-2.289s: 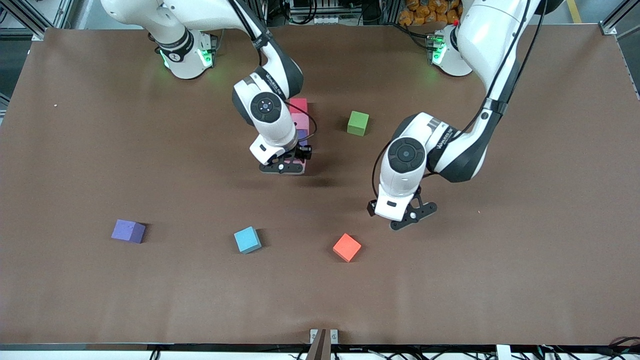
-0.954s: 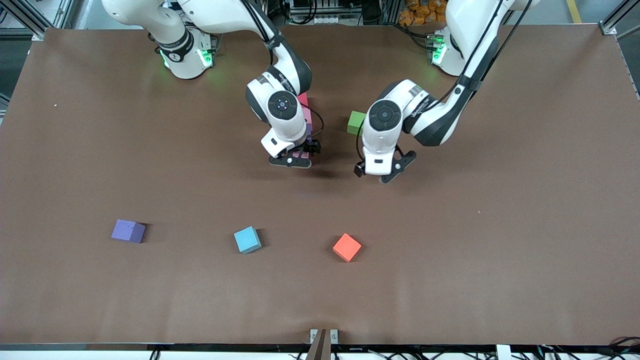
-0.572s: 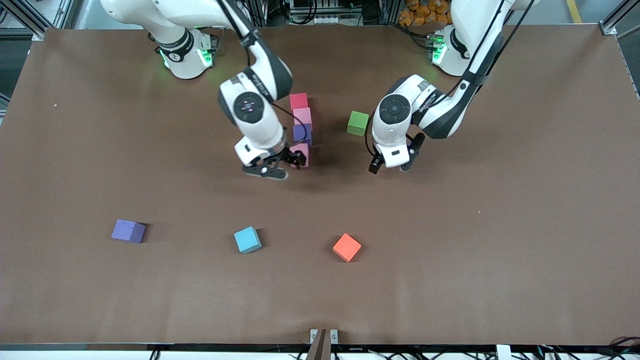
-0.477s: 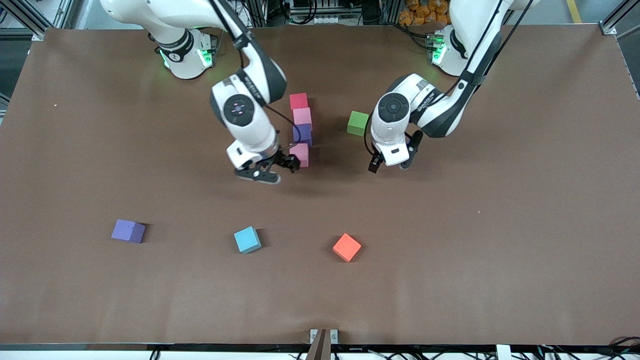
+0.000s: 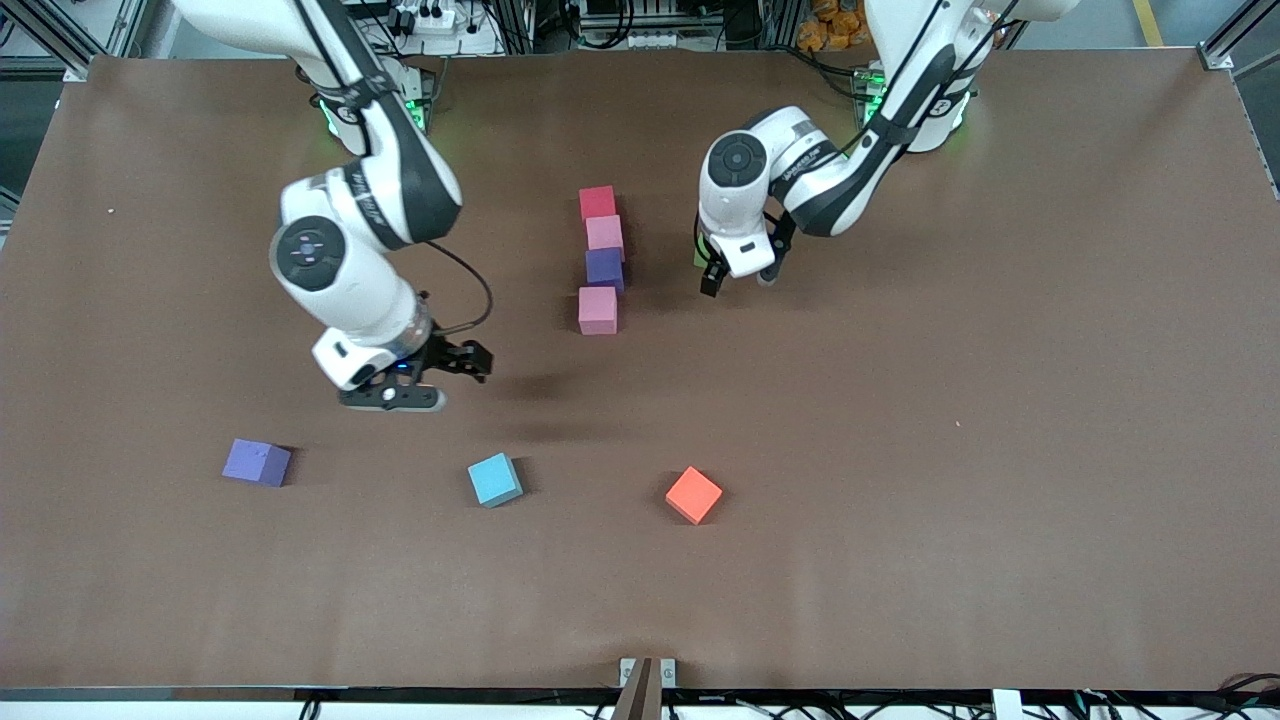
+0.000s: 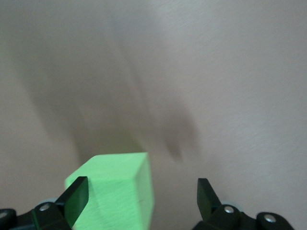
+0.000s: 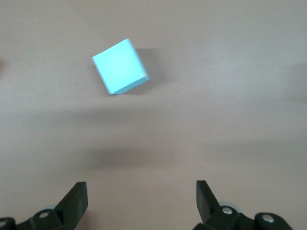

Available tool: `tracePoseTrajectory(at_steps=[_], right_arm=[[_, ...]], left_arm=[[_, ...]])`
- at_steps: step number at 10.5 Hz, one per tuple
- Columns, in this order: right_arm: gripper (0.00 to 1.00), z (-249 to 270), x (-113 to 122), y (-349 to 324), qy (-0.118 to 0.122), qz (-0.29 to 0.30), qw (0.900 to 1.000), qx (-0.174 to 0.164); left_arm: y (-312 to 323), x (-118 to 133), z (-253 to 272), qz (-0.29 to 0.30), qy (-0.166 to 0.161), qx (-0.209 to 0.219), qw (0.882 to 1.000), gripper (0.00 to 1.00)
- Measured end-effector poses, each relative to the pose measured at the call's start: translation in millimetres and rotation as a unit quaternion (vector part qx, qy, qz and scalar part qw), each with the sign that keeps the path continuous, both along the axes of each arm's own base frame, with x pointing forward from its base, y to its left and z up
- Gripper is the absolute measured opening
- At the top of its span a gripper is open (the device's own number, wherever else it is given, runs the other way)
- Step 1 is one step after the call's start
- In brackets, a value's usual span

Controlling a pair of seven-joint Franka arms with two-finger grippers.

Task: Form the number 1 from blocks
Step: 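Grasp the green cube with the left gripper while the right arm withdraws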

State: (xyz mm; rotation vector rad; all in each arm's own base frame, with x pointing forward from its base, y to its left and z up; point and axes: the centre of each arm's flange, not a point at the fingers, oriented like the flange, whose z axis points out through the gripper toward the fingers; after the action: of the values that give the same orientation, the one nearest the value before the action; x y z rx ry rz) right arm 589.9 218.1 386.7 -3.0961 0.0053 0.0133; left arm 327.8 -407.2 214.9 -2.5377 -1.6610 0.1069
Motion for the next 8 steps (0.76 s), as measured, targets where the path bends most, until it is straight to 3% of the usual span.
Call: tracePoseTrajectory(at_steps=[2,5,8], right_arm=[[1.0,39,12,-22,0.013,0.03,0.999,-0.003],[1.0,66,25,-57,0.026,0.053,0.998,0.006],[1.0,107,27,-99,0.009,0.036,0.999,-0.001]], left_arm=[[4,-20,4,0.002,-0.004,0.009,1.0,1.0],[10,-25,6,0.033,-0.014,0.009,0.999,1.0],[9,-26,5,0.062,-0.023,-0.003,0.998,1.0]])
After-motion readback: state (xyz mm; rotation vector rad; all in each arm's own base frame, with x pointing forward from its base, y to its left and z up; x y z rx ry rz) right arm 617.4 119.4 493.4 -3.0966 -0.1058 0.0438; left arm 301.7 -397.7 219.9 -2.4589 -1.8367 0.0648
